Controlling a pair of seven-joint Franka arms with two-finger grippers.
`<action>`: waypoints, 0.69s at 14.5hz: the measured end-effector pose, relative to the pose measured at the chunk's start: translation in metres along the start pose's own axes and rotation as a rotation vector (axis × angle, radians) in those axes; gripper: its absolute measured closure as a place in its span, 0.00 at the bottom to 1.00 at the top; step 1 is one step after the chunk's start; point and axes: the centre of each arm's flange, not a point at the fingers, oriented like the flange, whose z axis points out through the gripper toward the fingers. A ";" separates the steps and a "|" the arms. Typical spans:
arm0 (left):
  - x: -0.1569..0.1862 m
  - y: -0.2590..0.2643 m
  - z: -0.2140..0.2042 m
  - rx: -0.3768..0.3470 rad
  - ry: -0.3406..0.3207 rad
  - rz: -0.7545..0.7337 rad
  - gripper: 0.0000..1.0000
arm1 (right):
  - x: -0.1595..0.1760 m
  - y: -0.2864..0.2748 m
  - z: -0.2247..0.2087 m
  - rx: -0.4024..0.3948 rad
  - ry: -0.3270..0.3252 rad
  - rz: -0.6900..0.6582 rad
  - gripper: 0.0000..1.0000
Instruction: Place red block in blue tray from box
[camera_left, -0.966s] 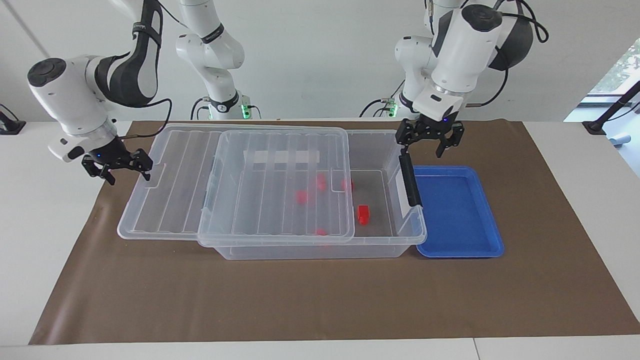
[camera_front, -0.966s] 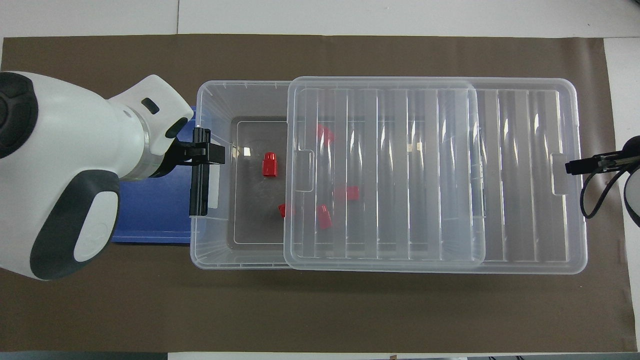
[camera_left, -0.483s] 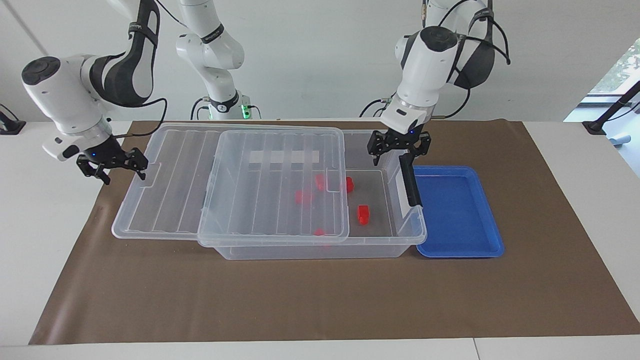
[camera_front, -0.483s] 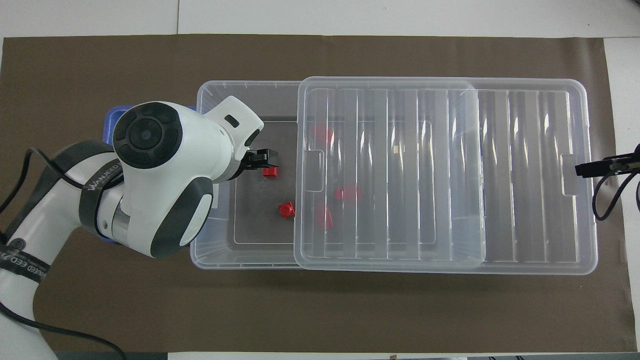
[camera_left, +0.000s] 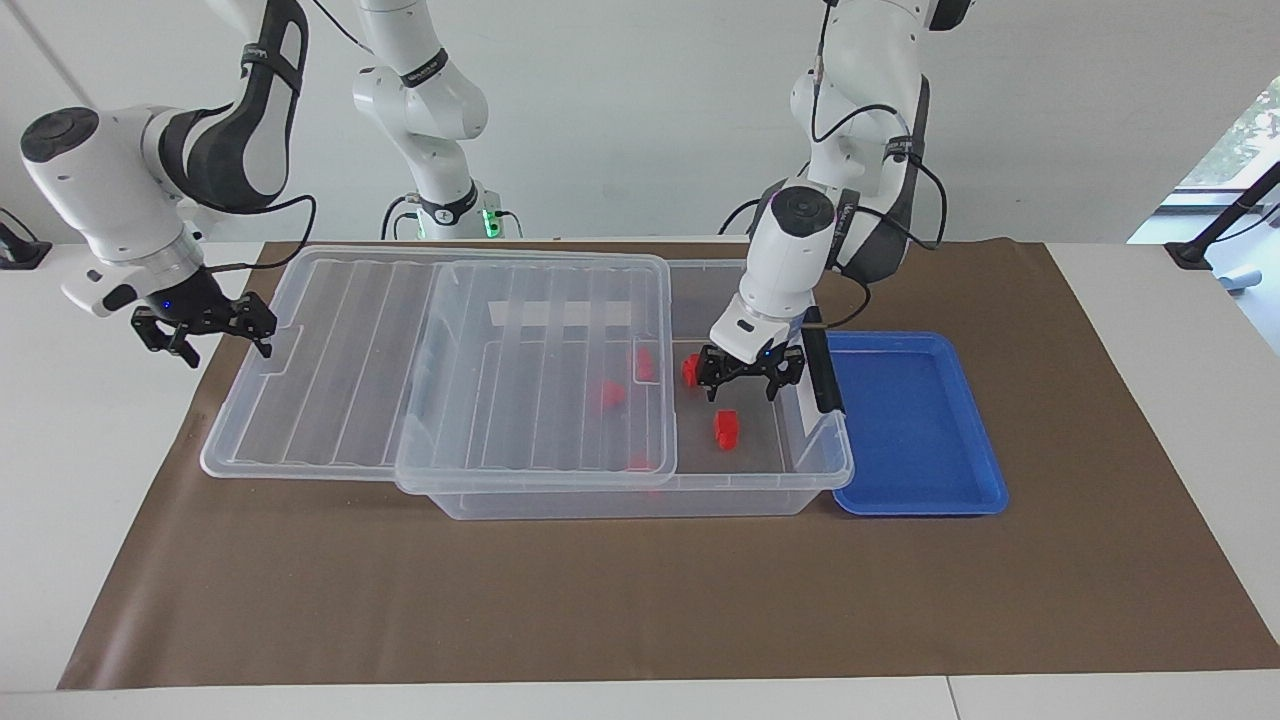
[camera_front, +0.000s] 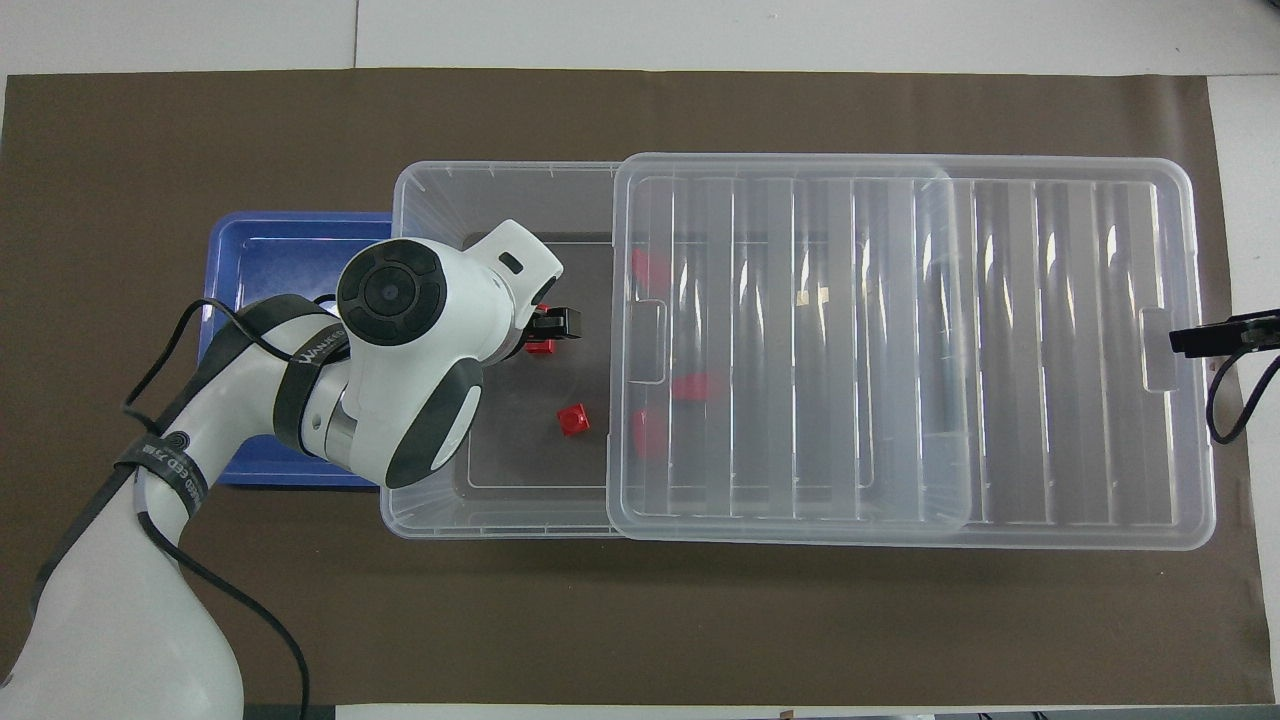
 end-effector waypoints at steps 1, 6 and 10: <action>-0.002 0.004 0.012 0.005 -0.002 0.012 0.03 | 0.000 0.000 0.000 0.000 0.000 -0.001 0.00; -0.008 0.008 0.055 0.036 -0.011 0.053 0.06 | 0.002 -0.001 -0.004 0.000 -0.001 -0.006 0.00; -0.007 0.006 0.055 0.053 0.002 0.071 0.49 | 0.022 -0.022 -0.045 0.022 -0.034 -0.008 0.00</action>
